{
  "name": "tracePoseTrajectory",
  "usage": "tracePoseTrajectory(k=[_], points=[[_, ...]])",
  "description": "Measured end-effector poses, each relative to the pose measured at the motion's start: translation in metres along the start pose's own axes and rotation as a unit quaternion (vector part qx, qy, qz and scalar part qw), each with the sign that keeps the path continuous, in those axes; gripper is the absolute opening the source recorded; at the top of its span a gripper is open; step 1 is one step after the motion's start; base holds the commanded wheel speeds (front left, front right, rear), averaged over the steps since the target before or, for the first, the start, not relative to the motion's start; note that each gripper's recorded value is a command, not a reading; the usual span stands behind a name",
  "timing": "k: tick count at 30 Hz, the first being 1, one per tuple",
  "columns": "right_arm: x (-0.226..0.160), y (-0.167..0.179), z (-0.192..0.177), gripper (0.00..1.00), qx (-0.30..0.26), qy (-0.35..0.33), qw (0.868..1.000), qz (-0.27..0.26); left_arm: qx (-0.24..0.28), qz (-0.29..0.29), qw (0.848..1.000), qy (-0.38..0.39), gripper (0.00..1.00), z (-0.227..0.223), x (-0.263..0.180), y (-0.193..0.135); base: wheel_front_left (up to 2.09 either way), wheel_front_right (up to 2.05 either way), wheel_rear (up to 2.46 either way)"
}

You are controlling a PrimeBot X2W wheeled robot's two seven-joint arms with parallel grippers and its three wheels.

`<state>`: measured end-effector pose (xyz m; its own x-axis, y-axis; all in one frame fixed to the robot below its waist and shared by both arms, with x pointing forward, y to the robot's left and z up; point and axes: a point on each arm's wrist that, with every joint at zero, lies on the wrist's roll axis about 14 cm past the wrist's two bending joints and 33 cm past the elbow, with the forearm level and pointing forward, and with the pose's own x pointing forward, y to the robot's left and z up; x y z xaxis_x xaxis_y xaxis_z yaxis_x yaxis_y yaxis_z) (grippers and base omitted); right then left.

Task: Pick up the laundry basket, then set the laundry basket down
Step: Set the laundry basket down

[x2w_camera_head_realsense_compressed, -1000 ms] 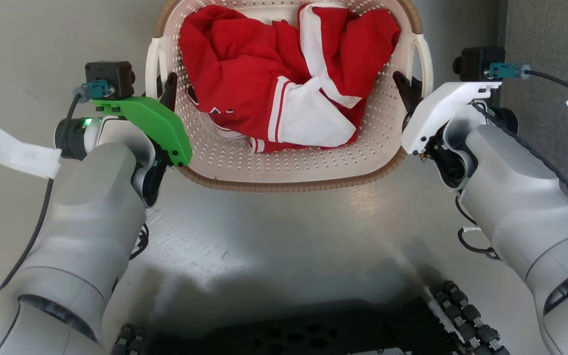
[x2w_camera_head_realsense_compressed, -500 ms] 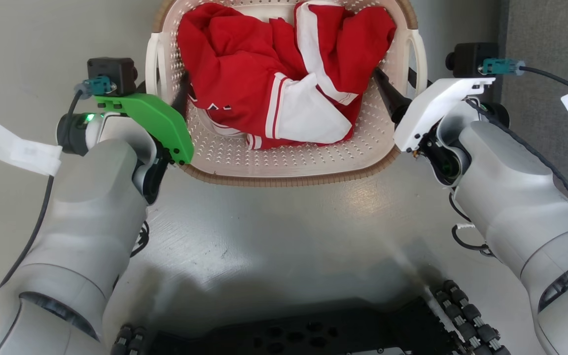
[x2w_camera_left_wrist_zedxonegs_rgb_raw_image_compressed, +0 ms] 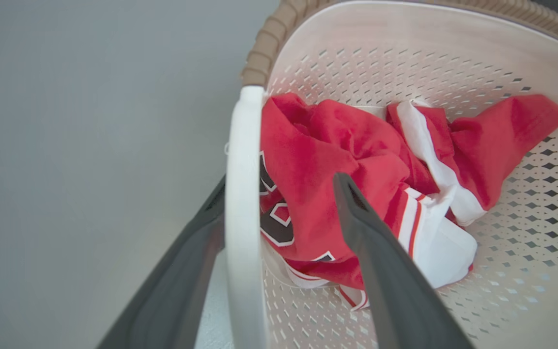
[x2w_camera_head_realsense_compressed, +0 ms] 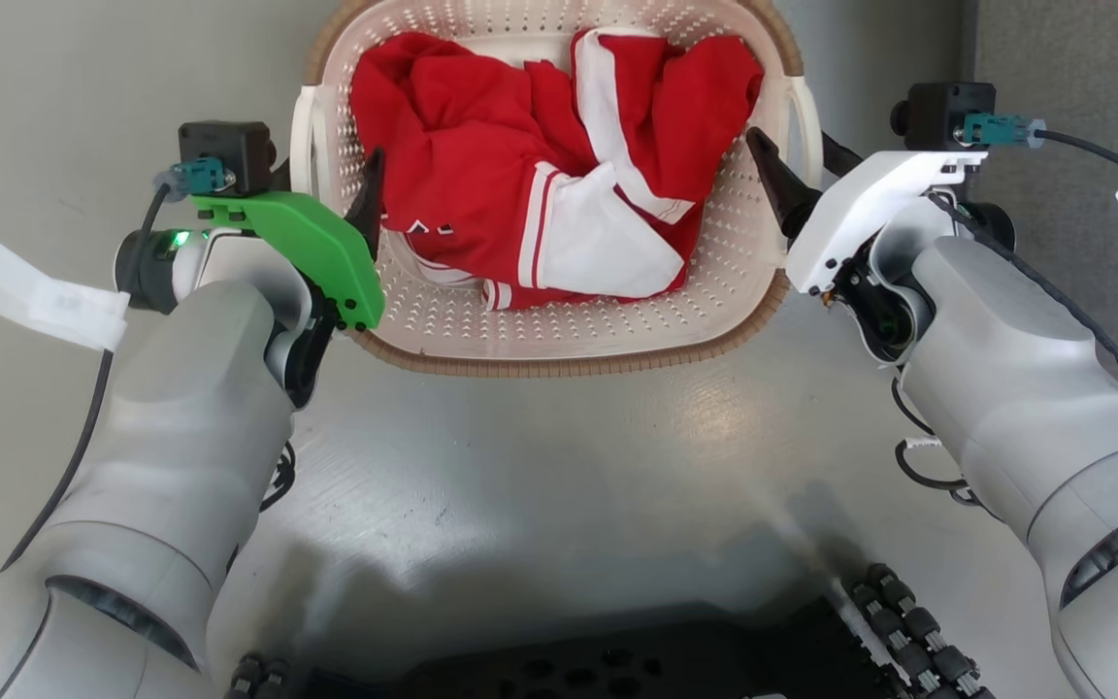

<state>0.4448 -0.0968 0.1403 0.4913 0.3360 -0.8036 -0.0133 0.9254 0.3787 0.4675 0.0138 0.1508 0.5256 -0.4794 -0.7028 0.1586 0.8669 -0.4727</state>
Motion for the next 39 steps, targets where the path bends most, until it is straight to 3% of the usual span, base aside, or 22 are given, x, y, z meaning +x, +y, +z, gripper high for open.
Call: tracePoseTrajectory(k=[14,39], points=[[-0.028,0.001,0.019,1.00,0.003,-0.033,0.999,-0.015,0.012,0.009,1.000,-0.015,1.00,0.016,-0.023,-0.008,0.00,0.00,0.00],[-0.105,0.028,0.069,1.00,-0.056,-0.136,0.989,0.003,0.044,-0.033,0.988,-0.147,1.00,0.100,-0.095,-0.062,0.00,0.00,0.00]])
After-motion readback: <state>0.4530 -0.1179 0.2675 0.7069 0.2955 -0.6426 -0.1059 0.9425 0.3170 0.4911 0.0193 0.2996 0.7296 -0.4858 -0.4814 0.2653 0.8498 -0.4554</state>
